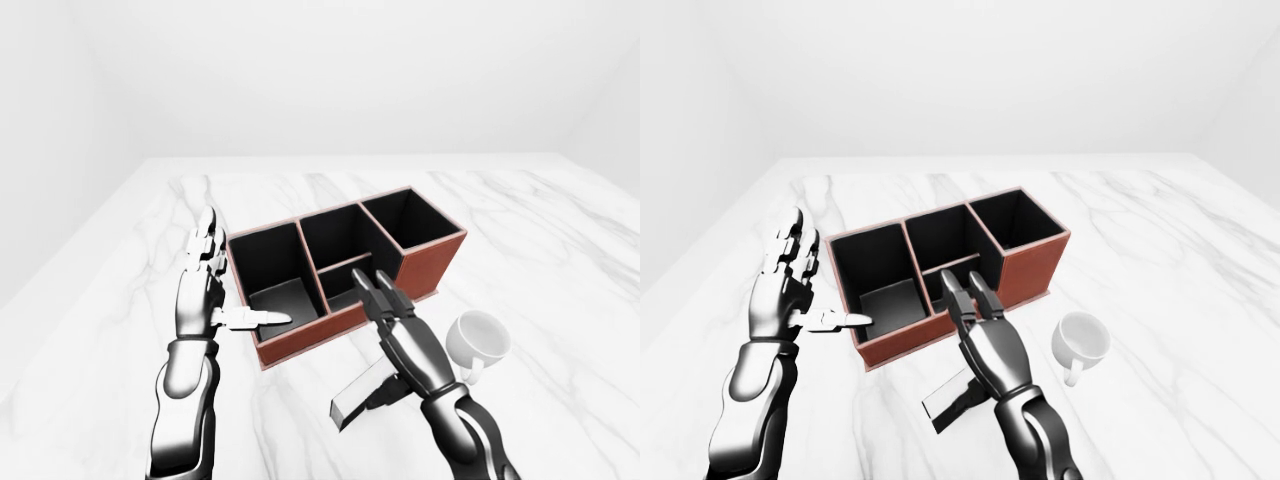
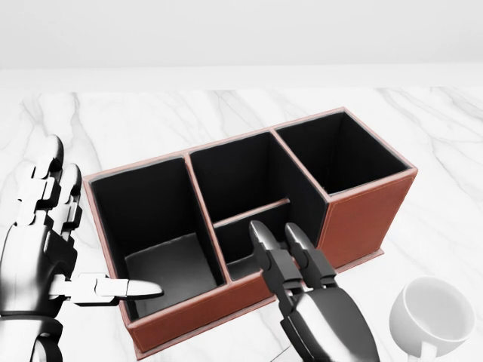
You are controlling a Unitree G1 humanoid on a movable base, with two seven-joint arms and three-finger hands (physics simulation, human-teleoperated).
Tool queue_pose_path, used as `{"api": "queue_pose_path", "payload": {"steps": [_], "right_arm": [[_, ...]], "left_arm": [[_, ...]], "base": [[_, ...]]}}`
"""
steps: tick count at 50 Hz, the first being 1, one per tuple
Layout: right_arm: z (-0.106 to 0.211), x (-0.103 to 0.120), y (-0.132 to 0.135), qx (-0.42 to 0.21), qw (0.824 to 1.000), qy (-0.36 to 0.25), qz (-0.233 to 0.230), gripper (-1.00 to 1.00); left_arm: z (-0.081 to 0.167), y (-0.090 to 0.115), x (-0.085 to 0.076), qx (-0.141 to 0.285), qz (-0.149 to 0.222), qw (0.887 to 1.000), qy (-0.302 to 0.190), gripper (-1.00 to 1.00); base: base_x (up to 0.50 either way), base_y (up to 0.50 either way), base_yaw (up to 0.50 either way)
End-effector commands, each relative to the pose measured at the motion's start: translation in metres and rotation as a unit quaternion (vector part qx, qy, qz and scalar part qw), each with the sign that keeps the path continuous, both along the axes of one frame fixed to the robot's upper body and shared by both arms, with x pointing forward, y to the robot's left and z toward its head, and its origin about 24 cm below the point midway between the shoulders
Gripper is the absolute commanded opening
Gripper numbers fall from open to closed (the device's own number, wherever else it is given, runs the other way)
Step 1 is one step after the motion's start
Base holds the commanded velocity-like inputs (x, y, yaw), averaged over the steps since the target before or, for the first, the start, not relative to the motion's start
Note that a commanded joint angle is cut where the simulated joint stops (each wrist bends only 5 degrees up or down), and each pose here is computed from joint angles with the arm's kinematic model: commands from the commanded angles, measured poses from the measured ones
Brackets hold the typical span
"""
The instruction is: Pick up the book and place it in the front compartment of the caddy.
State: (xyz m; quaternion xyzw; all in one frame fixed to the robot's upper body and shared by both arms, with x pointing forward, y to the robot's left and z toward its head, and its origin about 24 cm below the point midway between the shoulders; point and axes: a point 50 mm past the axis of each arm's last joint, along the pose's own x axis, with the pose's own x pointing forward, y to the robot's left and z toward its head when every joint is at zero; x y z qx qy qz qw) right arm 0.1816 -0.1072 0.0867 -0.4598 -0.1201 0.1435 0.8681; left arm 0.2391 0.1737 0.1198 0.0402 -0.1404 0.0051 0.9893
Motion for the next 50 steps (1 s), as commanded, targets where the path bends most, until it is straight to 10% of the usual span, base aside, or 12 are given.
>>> {"api": "queue_pose_path", "payload": {"steps": [1, 50], "right_arm": [[0.001, 0.011, 0.000, -0.014, 1.000, -0.006, -0.003, 1.00], [-0.016, -0.007, 0.015, -0.037, 0.999, 0.007, 0.018, 1.00]], "left_arm": [[0.000, 0.000, 0.000, 0.000, 0.000, 1.000, 0.001, 1.00], [0.004, 0.007, 0.001, 0.001, 0.005, 1.000, -0.008, 1.00]], "base": [[0.00, 0.00, 0.00], [0.00, 0.00, 0.00]]}}
